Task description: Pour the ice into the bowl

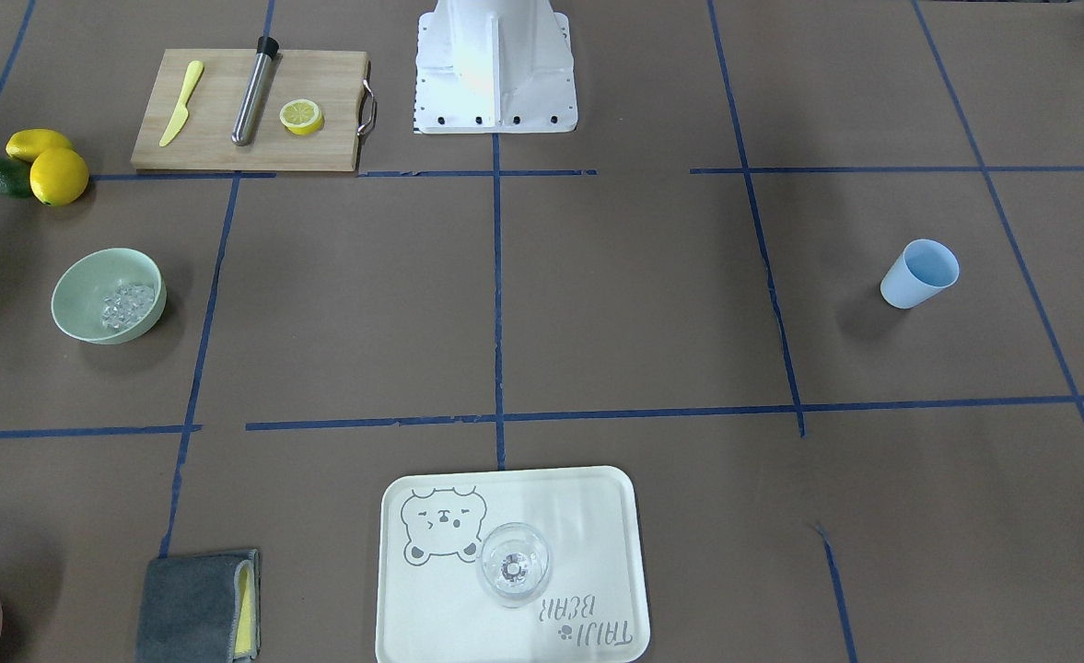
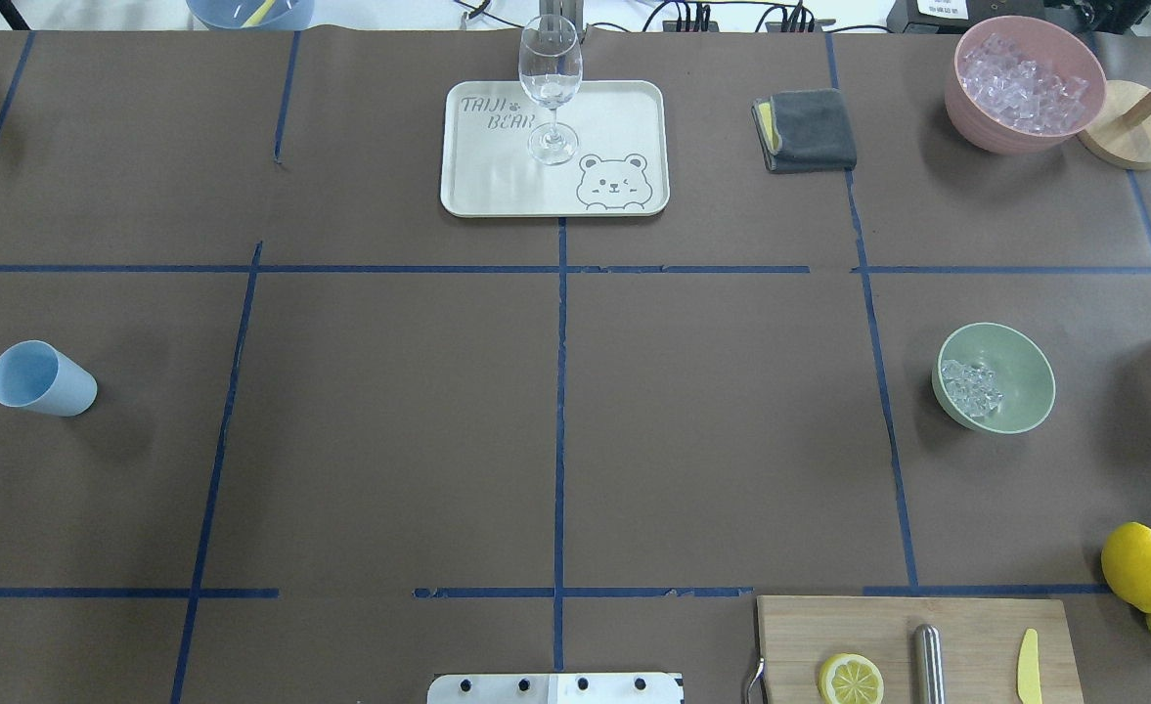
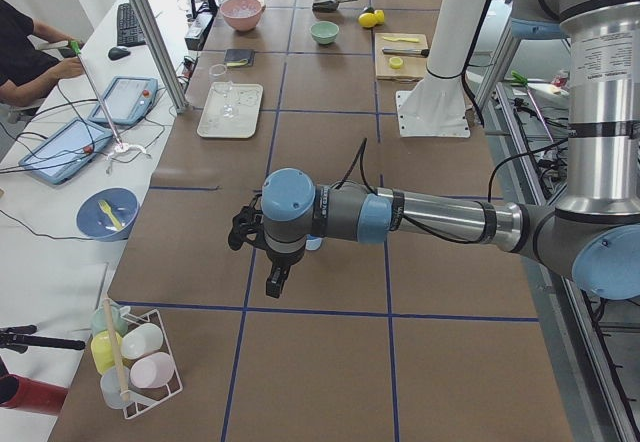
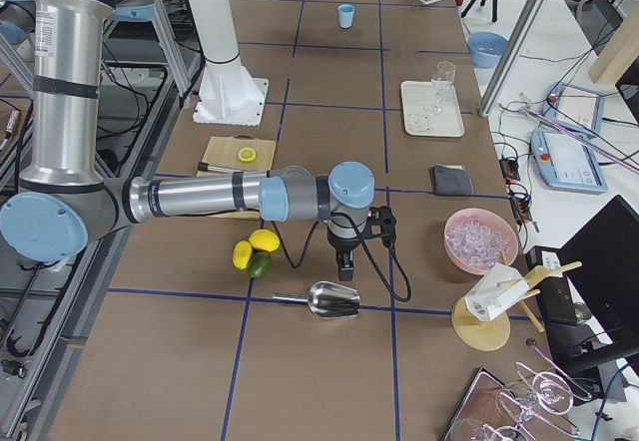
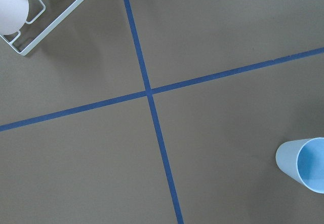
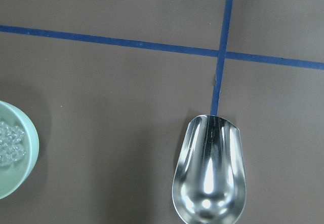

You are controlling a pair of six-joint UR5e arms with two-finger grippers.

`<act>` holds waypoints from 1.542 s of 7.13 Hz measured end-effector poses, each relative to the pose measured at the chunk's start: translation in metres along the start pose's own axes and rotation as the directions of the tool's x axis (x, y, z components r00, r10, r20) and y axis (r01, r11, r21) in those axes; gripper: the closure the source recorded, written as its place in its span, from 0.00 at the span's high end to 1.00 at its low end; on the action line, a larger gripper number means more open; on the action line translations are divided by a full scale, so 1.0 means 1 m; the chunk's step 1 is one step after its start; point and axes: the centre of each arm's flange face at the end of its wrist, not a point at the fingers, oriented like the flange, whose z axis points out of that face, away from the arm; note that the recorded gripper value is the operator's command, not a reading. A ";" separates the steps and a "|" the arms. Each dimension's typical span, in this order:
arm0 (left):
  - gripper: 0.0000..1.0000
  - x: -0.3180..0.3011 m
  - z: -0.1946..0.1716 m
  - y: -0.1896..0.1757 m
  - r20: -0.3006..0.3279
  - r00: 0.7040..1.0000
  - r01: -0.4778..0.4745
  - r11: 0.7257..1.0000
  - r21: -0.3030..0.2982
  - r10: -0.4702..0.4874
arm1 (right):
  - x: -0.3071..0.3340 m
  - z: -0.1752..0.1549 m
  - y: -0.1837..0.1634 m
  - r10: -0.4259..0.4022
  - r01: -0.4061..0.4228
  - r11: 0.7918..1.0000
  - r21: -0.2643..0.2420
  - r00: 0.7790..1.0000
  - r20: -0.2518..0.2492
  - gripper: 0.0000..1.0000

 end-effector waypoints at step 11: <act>1.00 -0.027 0.028 0.030 0.064 0.996 0.073 0.993 -0.087 -0.068 | -0.014 0.000 0.006 0.075 -0.075 0.997 -0.001 0.997 0.036 1.00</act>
